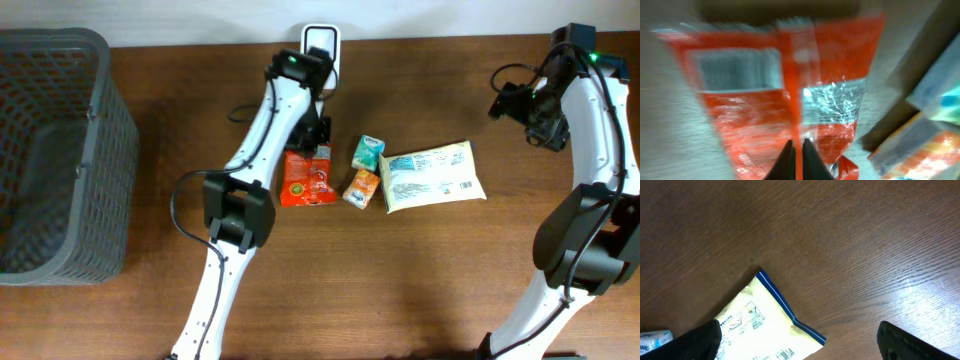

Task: Scan the item barcode
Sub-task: 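Lower the red bag onto the table, release, and raise the left arm, then grasp the wet-wipes pack edge with the right gripper and lift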

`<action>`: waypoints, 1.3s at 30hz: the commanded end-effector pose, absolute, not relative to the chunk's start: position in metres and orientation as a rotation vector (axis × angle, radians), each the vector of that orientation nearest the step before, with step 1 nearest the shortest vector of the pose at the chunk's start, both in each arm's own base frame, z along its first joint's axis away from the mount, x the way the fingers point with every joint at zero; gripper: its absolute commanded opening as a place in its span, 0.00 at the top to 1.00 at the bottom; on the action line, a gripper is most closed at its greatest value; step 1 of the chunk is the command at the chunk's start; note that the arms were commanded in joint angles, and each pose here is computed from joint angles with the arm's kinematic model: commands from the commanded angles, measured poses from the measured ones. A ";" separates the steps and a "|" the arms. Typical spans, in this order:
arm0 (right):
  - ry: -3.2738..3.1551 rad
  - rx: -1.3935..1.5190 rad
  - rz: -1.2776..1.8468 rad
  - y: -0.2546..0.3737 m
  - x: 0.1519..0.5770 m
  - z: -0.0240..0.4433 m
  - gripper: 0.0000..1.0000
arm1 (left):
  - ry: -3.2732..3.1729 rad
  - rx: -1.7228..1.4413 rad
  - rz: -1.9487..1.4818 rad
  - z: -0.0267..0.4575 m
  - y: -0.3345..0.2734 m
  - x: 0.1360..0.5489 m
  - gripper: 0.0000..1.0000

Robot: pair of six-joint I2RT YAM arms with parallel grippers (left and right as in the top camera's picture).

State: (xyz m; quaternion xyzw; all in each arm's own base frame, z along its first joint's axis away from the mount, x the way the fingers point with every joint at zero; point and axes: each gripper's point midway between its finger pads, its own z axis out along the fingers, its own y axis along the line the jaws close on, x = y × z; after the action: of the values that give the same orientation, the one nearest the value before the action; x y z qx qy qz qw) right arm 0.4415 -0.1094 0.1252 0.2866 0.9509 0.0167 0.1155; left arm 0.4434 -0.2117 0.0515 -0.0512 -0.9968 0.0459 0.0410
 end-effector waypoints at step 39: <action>3.041 0.804 0.368 -0.033 0.375 0.151 0.28 | -3.422 0.223 0.124 0.141 -0.089 0.526 0.01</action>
State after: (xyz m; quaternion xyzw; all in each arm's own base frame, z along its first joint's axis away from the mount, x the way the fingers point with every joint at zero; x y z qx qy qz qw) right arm 0.3810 -0.0364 0.1255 0.2693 0.9540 0.1248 -0.0435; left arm 0.5257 -0.0890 0.1380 0.0677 -0.9870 0.0390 -0.1406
